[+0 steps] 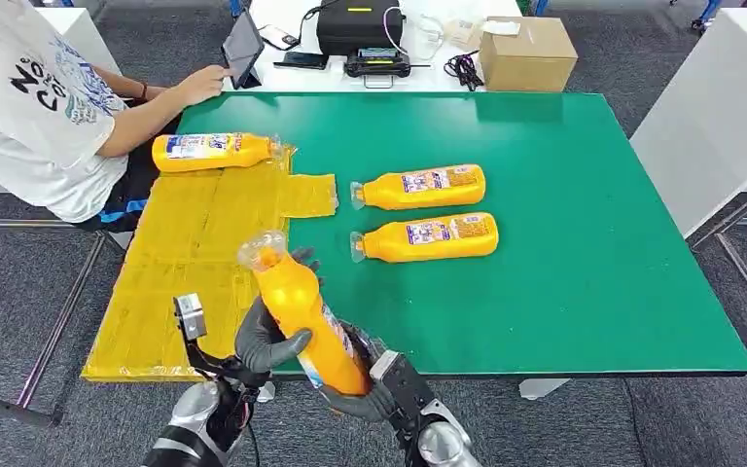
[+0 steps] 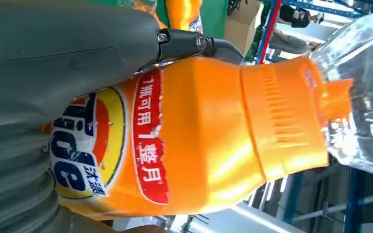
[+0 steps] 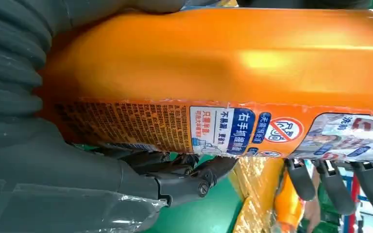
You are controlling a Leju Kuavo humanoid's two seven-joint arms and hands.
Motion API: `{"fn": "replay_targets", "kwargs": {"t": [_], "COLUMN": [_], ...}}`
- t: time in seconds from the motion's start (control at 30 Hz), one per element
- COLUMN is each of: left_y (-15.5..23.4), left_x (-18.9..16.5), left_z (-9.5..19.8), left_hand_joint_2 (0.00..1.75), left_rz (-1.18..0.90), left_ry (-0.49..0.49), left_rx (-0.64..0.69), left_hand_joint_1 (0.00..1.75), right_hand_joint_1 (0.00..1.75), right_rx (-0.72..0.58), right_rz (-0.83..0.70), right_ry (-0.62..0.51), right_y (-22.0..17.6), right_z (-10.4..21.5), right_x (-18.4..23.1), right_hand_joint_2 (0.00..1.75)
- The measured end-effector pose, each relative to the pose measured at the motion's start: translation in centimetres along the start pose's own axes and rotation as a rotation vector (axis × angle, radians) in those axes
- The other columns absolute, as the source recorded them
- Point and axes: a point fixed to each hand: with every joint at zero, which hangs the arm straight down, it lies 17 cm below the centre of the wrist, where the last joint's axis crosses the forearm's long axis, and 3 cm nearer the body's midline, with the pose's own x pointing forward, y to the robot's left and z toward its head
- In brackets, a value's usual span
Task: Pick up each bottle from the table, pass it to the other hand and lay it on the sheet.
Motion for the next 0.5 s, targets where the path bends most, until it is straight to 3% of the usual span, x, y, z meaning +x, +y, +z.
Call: {"fn": "replay_targets", "kwargs": {"t": [0.17, 0.2, 0.23, 0.27, 0.5], "left_y": [-0.2, -0.2, -0.3, -0.5, -0.9], "left_x": [-0.3, -0.6, -0.8, -1.1, -3.0], "left_z": [0.1, 0.2, 0.3, 0.6, 1.6], "left_hand_joint_2": [1.75, 1.75, 1.75, 1.75, 1.75], "left_rz": [0.017, 0.018, 0.018, 0.011, -0.09], "left_ry": [0.022, 0.039, 0.055, 0.065, 0.13], "left_rx": [-0.013, -0.02, -0.03, -0.045, -0.082], "left_hand_joint_1": [0.0, 0.23, 1.55, 1.75, 1.75], "right_hand_joint_1": [1.75, 1.75, 1.75, 1.75, 1.75], "right_rx": [0.0, -0.002, -0.002, -0.006, -0.008], "right_rz": [0.019, 0.029, 0.038, 0.045, 0.058], "right_ry": [0.013, 0.014, 0.015, 0.016, 0.028], "right_y": [0.0, 0.0, -0.1, -0.2, -0.4], "right_z": [0.1, 0.0, 0.0, -0.1, 0.0], "right_x": [-0.5, -0.5, -0.6, -0.6, -0.9], "right_hand_joint_2": [1.75, 1.75, 1.75, 1.75, 1.75]}}
